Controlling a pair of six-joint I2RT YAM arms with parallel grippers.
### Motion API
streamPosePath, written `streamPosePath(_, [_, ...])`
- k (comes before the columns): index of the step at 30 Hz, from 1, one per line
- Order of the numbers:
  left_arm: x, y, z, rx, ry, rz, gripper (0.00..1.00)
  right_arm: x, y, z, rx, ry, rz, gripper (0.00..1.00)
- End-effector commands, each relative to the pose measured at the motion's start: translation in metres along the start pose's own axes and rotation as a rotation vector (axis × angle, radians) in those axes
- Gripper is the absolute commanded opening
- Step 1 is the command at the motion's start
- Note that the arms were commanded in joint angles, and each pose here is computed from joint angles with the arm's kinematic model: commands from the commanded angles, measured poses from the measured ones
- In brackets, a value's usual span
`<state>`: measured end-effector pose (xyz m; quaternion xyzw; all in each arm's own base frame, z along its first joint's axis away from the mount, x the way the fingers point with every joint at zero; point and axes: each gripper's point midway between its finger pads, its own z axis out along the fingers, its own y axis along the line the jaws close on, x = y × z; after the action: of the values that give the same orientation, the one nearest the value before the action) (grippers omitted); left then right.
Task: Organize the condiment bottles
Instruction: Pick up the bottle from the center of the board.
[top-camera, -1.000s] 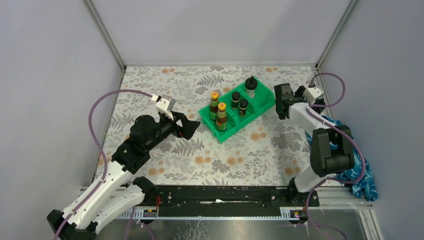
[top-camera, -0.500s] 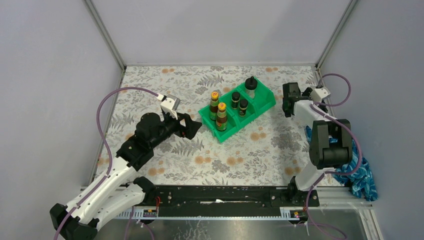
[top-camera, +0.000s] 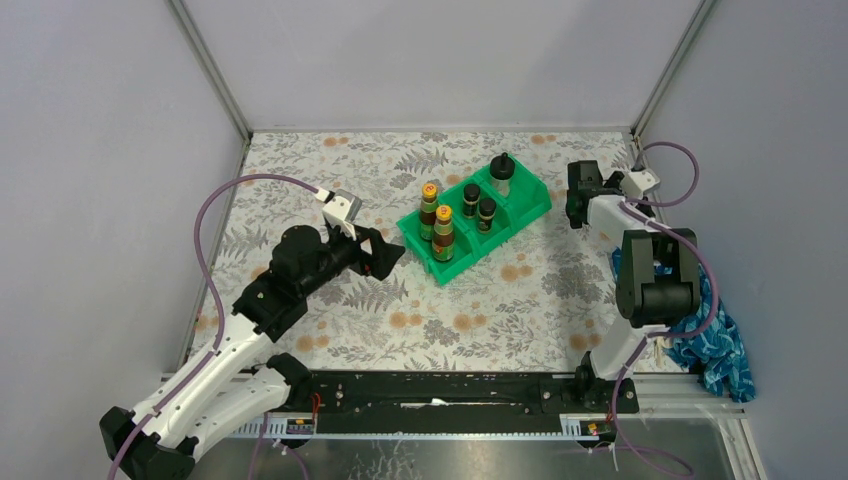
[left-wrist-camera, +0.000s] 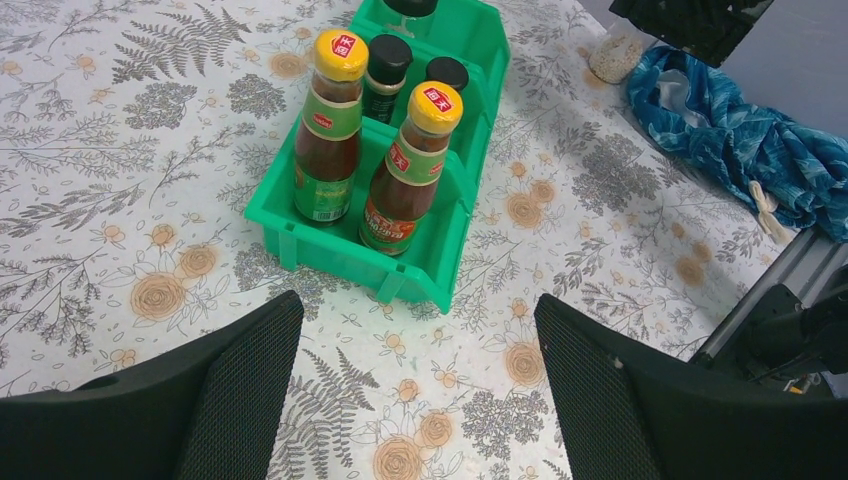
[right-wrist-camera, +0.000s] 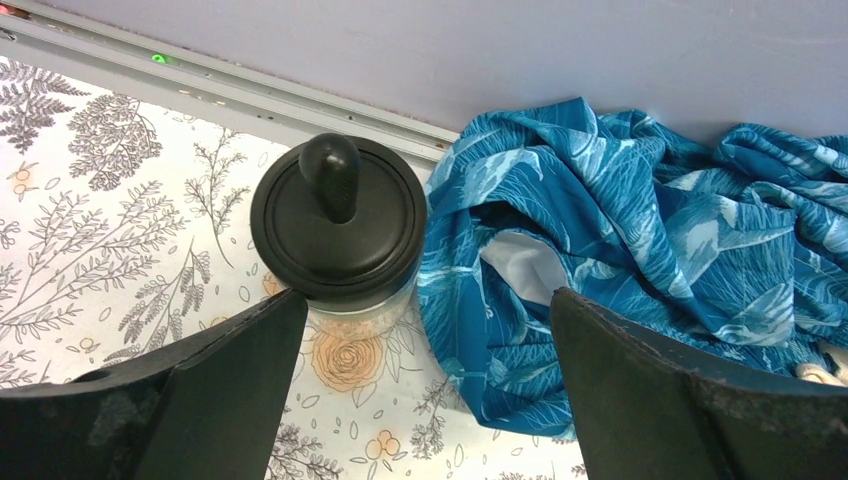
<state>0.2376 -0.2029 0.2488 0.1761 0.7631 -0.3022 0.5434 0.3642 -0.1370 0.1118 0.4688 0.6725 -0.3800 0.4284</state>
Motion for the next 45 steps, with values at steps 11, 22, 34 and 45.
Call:
streamPosePath(11, [0.000, -0.009, 0.004, 0.055, -0.010, 0.028, 0.90, -0.026, 0.026, 0.013, 0.007, -0.053, 0.014, 0.99])
streamPosePath(22, [0.002, -0.008, 0.005, 0.056, 0.000, 0.039, 0.90, -0.028, 0.038, 0.030, 0.011, -0.048, -0.007, 1.00])
streamPosePath(34, [0.009, -0.007, 0.012, 0.055, 0.030, 0.038, 0.91, -0.022, 0.046, 0.044, 0.007, -0.031, -0.022, 1.00])
streamPosePath(45, [0.012, -0.005, 0.014, 0.052, 0.041, 0.039, 0.91, -0.013, 0.055, 0.053, -0.006, -0.004, -0.025, 1.00])
